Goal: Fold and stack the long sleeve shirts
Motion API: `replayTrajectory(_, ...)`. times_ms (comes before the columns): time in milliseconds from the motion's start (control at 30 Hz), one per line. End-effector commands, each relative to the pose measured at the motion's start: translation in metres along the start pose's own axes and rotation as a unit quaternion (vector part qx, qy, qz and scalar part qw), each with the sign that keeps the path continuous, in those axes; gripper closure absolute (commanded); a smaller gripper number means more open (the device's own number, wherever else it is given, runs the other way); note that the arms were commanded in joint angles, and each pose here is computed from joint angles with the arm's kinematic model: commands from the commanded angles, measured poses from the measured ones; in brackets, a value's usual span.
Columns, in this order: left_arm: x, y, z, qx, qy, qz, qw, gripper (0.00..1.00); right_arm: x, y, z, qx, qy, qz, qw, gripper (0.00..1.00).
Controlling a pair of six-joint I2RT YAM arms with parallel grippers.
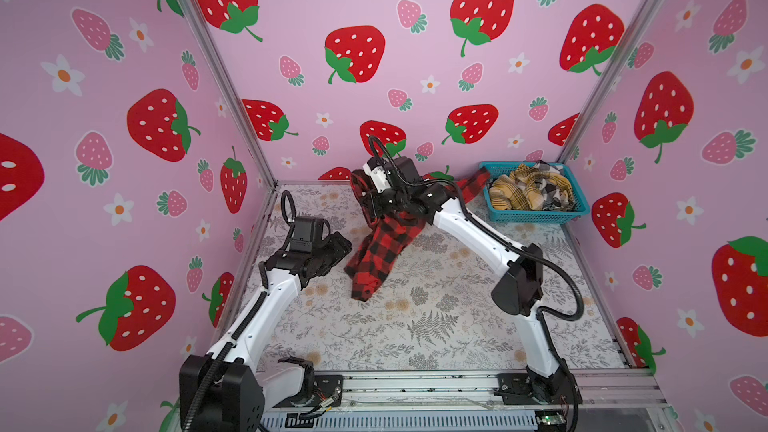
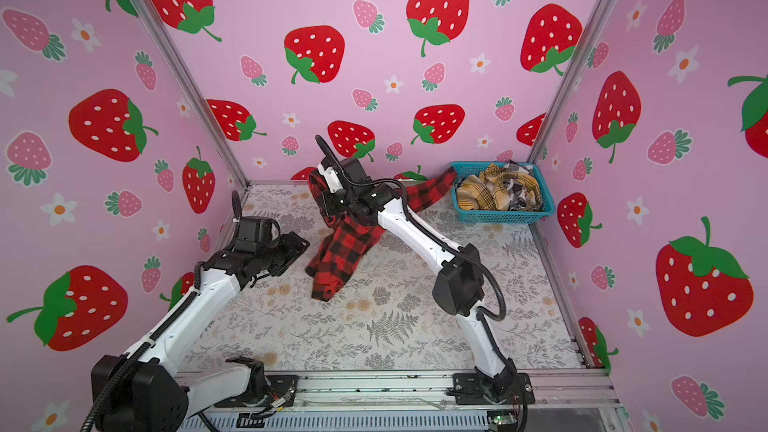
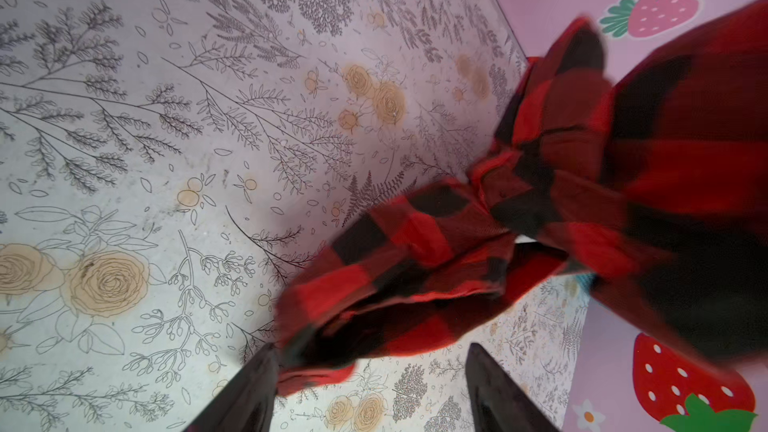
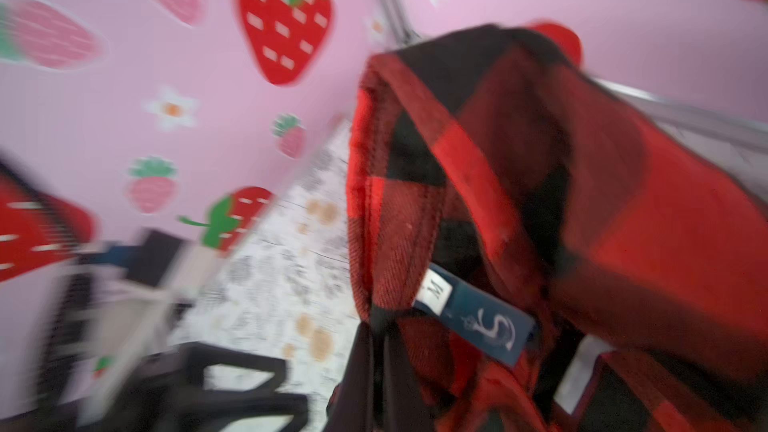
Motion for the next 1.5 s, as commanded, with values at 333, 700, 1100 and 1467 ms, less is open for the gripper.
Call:
replayTrajectory(333,-0.010,0.057,-0.006,0.014,-0.005,-0.068,0.998,0.24,0.002,0.140,-0.065,-0.064,-0.168,-0.145,0.973,1.00)
replayTrajectory(700,0.043,0.004,0.036,-0.038,-0.005,0.099,0.994,0.23,0.210,0.190,-0.216,0.208,-0.316,-0.006,0.926,0.49)
replayTrajectory(1100,0.060,-0.007,0.065,-0.132,0.017,0.154,0.979,0.11,0.263,0.205,-0.222,0.305,-0.320,0.071,0.894,0.29)
replayTrajectory(1467,0.089,-0.029,0.067,-0.152,-0.017,0.207,0.966,0.06,0.288,0.174,-0.194,0.270,-0.317,0.109,0.902,0.29)
Point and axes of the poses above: each gripper's point midway between its finger pads, its own y axis back along the fingers, its own z axis along the line the jaws close on, x = y × z, the point moved 7 cm from there along y, back along the fingers, and after that the axes turned 4 degrees about -y, right-handed, at the moved point
